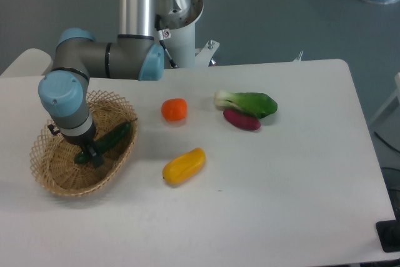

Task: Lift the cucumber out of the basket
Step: 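Lower the gripper into the basket and close it on the cucumber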

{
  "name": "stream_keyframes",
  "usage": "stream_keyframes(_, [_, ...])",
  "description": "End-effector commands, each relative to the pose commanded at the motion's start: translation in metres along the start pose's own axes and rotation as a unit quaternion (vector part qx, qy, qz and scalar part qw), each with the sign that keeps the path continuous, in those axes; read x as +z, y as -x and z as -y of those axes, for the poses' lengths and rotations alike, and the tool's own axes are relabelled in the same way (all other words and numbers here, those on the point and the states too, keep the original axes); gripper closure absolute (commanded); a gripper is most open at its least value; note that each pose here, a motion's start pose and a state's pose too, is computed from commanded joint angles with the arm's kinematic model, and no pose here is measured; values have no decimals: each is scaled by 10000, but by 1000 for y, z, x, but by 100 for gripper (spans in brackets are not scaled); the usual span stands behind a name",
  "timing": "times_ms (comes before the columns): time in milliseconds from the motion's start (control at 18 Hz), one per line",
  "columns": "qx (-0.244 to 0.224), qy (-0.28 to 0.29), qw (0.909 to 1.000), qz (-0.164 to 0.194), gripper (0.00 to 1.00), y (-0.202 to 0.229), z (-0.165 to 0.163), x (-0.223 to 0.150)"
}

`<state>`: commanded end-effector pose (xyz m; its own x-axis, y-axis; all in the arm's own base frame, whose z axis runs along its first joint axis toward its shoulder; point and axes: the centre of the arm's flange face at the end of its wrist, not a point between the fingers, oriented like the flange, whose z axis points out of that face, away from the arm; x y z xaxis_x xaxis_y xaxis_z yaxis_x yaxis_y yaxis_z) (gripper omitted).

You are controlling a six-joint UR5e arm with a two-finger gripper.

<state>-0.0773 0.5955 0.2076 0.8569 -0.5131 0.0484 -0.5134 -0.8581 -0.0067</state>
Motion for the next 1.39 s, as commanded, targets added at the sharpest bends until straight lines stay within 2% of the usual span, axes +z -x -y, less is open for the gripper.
stream_keyframes(222, [-206,2,9998,11,70,-2,2,-1])
stream_keyframes(556, [-226,-86,9997,56,83,0,5,-15])
stream_keyframes(1167, [-349,-352,9986,166,83,11,8,-47])
stream_keyframes(1389, [-578,-355,9974,224,81,46,-12,-65])
